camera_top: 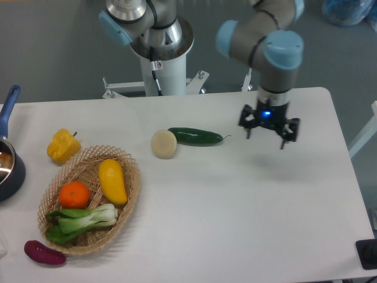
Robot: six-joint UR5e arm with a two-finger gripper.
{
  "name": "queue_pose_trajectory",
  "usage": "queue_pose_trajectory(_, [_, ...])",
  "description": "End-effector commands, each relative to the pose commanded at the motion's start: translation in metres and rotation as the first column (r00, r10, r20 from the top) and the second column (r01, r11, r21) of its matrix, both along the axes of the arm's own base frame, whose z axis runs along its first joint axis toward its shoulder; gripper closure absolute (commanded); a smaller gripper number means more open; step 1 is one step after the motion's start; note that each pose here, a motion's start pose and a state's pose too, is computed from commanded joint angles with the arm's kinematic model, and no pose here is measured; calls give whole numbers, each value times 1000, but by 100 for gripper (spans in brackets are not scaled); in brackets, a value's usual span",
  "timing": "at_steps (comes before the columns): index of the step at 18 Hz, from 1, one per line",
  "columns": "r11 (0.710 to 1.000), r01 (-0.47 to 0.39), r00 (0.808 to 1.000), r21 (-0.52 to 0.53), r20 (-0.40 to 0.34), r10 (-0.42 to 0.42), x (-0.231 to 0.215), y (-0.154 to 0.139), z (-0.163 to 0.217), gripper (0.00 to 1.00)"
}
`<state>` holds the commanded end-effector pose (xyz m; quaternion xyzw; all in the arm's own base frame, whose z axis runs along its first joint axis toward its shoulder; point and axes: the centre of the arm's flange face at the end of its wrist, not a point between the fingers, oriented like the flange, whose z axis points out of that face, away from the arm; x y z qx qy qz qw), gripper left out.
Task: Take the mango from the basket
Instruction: 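Move the open gripper over the basket above the yellow mango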
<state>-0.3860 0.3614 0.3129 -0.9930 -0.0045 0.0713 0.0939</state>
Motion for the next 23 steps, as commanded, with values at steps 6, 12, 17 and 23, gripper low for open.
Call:
queue_pose_trajectory(6, [997, -74, 995, 15, 70, 72, 73, 64, 1, 0])
queue_pose_trajectory(12, [994, -105, 987, 21, 124, 101, 158, 130, -6, 0])
queue_pose_trajectory(17, [971, -237, 958, 30, 174, 229, 196, 197, -13, 0])
queue_pose_trajectory(23, [973, -232, 960, 11, 166, 227, 220, 207, -21, 0])
